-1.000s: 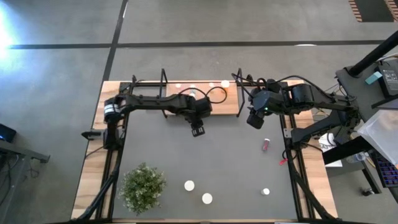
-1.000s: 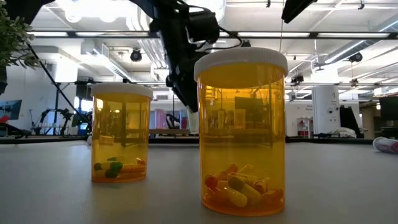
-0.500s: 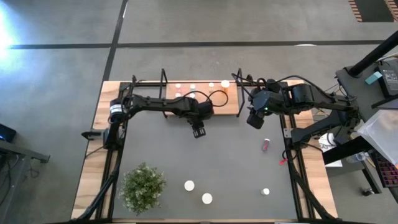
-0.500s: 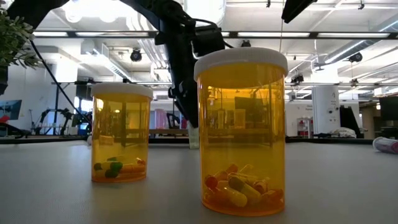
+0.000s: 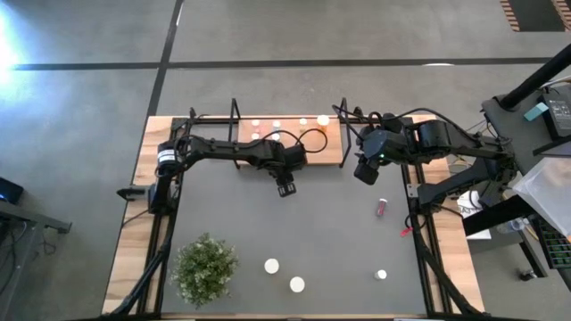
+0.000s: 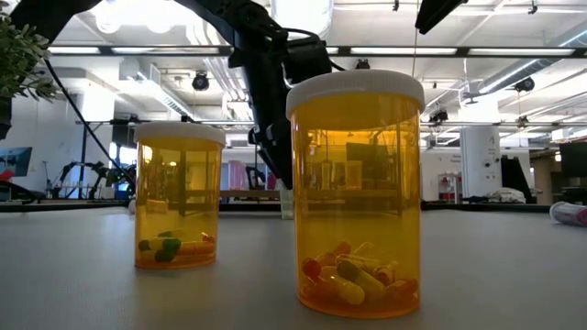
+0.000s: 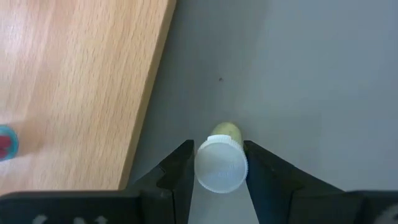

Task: Pick and place medicine bottles onto shelf by color
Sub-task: Move the left yellow pill bottle to the center, then put the left yellow pill bottle on the shelf aligned with the other yellow pill bottle

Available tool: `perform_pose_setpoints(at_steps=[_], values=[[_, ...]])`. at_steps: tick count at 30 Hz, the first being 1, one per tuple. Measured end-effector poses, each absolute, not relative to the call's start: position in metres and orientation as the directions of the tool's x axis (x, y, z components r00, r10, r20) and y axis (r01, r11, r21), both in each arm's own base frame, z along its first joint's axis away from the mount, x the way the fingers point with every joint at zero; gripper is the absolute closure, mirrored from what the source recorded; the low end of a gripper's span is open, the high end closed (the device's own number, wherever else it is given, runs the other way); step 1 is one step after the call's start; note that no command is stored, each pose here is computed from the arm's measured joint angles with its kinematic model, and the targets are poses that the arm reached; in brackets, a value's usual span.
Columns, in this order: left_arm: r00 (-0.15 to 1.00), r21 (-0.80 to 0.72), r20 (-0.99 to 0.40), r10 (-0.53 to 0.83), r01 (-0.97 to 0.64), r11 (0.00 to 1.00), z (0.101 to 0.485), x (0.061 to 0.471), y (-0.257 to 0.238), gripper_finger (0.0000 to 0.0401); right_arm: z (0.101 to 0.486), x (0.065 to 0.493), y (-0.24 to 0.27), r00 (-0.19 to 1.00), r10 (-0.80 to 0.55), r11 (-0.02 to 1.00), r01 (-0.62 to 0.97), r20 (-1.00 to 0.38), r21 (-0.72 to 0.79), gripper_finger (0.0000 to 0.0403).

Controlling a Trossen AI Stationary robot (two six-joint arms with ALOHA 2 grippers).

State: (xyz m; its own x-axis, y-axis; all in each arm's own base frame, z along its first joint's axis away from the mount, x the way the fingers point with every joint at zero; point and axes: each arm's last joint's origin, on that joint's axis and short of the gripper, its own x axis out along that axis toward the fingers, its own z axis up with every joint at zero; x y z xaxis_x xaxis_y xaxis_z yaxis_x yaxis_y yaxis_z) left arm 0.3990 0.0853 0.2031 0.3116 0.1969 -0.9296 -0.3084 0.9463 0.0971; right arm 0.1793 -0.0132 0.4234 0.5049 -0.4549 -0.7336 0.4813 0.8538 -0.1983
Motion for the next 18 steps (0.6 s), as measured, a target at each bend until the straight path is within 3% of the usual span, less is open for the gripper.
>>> perform_pose_setpoints(at_steps=[11,18], values=[[0.343,0.057,-0.917,0.202,-0.391,0.919,0.205,0.402,0.086,0.0242,0.423,0.179,-0.013,0.505,-0.455,0.854,0.481,-0.733,-0.198,0.0184],[0.407,0.008,-0.889,0.212,-0.448,0.894,0.232,0.399,0.085,0.0226,0.423,0.179,-0.013,0.505,-0.455,0.854,0.481,-0.733,-0.198,0.0184]])
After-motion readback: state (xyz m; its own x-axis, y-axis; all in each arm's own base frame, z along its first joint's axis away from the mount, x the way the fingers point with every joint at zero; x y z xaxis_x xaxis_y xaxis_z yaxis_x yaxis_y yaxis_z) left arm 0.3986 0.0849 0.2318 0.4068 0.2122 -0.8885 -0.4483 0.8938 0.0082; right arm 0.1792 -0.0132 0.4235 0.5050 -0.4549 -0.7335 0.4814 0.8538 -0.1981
